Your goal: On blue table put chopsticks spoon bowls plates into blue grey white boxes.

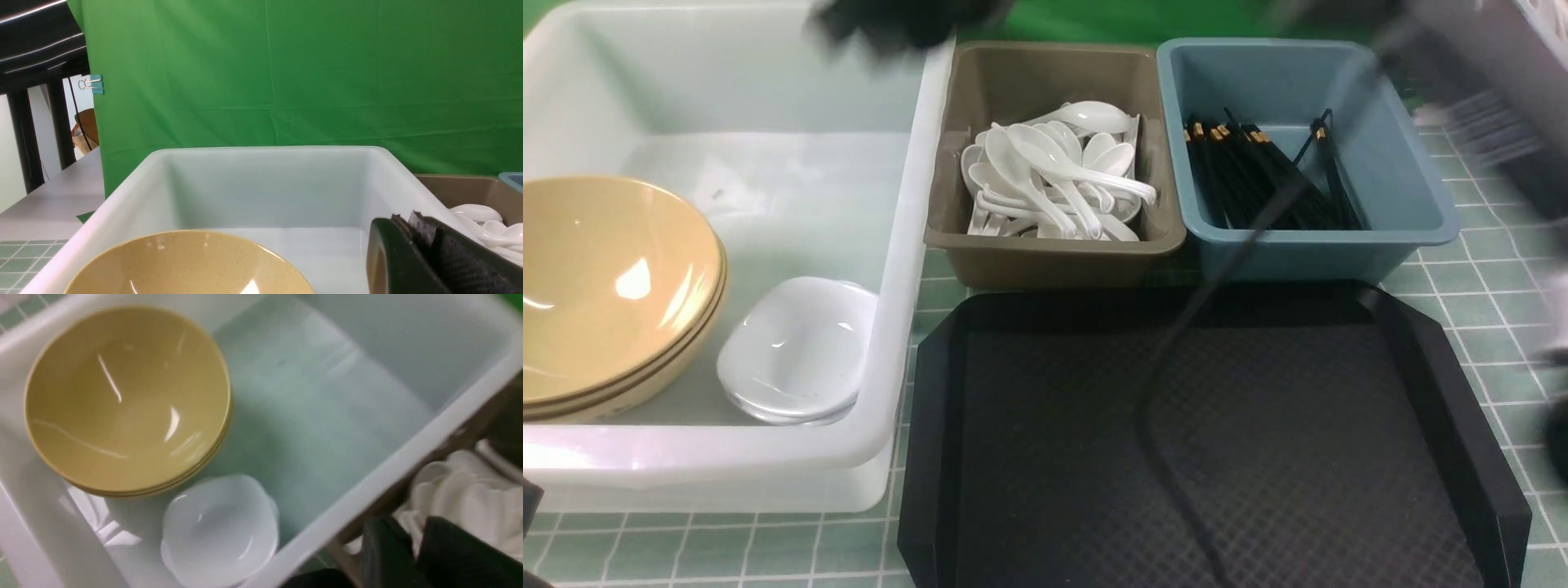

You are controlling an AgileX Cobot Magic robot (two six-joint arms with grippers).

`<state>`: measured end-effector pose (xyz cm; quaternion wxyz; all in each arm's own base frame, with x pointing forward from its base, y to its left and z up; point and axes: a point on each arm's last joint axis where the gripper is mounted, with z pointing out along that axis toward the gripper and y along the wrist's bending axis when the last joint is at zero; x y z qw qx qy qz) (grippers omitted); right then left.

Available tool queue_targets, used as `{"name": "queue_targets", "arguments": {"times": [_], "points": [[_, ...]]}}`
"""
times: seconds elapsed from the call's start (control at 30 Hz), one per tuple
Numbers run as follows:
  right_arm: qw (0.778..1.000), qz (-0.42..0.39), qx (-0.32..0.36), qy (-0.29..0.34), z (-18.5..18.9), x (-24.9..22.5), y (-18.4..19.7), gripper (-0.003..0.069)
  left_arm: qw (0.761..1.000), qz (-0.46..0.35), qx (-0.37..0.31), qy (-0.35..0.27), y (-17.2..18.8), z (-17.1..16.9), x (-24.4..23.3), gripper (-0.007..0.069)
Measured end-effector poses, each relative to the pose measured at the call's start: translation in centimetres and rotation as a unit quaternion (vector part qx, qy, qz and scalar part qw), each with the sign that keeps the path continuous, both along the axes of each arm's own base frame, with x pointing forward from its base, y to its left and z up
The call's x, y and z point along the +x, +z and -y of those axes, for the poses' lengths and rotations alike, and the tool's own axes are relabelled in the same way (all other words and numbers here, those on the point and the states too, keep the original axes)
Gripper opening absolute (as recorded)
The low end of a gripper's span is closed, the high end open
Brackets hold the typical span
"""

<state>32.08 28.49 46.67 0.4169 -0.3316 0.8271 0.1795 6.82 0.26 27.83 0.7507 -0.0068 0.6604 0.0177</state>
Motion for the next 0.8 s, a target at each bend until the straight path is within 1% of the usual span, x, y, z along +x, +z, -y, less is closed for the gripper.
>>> {"name": "queue_targets", "arguments": {"times": [0.03, 0.07, 0.1, 0.13, 0.17, 0.2, 0.23, 0.27, 0.3, 0.37, 0.4, 0.43, 0.47, 0.5, 0.53, 0.57, 0.63, 0.73, 0.8], "points": [[1.0, 0.013, -0.001, -0.004, 1.8, -0.9, 1.5, 0.0111, 1.0, 0.001, 0.0, 0.0, 0.0, 0.0, 0.0, 0.0002], [1.0, 0.017, -0.002, -0.006, 2.5, -1.2, 2.0, 0.0104, 1.0, 0.001, 0.0, 0.001, 0.0, 0.0, 0.0, 0.0002], [0.999, 0.029, -0.014, -0.017, 4.8, -2.5, 3.4, 0.0057, 1.0, 0.003, 0.0, 0.002, 0.1, 0.0, 0.0, 0.0002], [0.999, 0.034, -0.027, -0.029, 6.5, -3.4, 3.9, 0.0042, 1.0, 0.005, 0.0, 0.003, 0.1, -0.1, 0.0, 0.0002], [0.998, 0.04, -0.026, -0.032, 7.1, -4.0, 4.5, 0.0041, 1.0, 0.005, 0.0, 0.004, 0.1, -0.1, 0.0, 0.0002], [0.996, 0.043, -0.065, -0.054, 9.3, -5.2, 4.2, 0.0036, 1.0, 0.007, -0.001, 0.005, 0.1, -0.1, 0.0, 0.0002], [0.995, 0.049, -0.065, -0.058, 10.0, -5.8, 4.7, 0.0036, 1.0, 0.007, -0.001, 0.005, 0.1, -0.1, 0.0, 0.0002], [0.988, 0.055, -0.114, -0.089, 13.1, -8.0, 4.0, 0.0036, 1.0, 0.01, 0.0, 0.005, 0.2, -0.1, -0.1, 0.0002], [0.987, 0.055, -0.118, -0.091, 13.3, -8.3, 3.9, 0.0036, 1.0, 0.011, 0.0, 0.006, 0.2, -0.1, -0.1, 0.0002], [0.978, 0.057, -0.16, -0.12, 16.2, -10.4, 2.8, 0.0036, 1.0, 0.012, 0.0, 0.006, 0.2, -0.1, -0.2, 0.0002], [0.972, 0.052, -0.185, -0.133, 17.5, -11.2, 1.5, 0.0036, 1.0, 0.013, 0.0, 0.006, 0.2, -0.1, -0.2, 0.0002], [0.97, 0.061, -0.187, -0.144, 18.7, -12.4, 1.3, 0.0036, 1.0, 0.013, 0.0, 0.006, 0.2, -0.1, -0.2, 0.0002], [0.965, 0.076, -0.193, -0.163, 20.8, -14.3, -0.4, 0.0036, 1.0, 0.012, 0.0, 0.005, 0.2, -0.1, -0.2, 0.0002], [0.963, 0.087, -0.189, -0.171, 21.8, -15.3, -2.2, 0.0036, 1.0, 0.008, 0.001, 0.002, 0.1, 0.0, -0.2, 0.0002], [0.963, 0.095, -0.182, -0.175, 22.3, -16.0, -2.2, 0.0036, 1.0, 0.006, 0.001, 0.001, 0.1, 0.0, -0.2, 0.0002], [0.963, 0.121, -0.161, -0.178, 23.3, -17.5, -4.4, 0.0036, 1.0, 0.002, 0.001, -0.002, 0.0, 0.0, -0.1, 0.0002], [0.965, 0.172, -0.111, -0.162, 24.1, -19.8, -8.3, 0.0036, 1.0, -0.008, 0.002, -0.009, -0.2, 0.2, -0.1, 0.0002], [0.964, 0.223, -0.024, -0.142, 24.1, -21.4, -13.2, 0.0036, 0.999, -0.037, 0.003, -0.03, -0.7, 0.5, -0.1, 0.0002], [0.961, 0.235, 0.062, -0.13, 23.8, -22.5, -16.9, 0.0036, 0.997, -0.06, 0.005, -0.046, -1.1, 0.8, -0.1, 0.0002]]}}
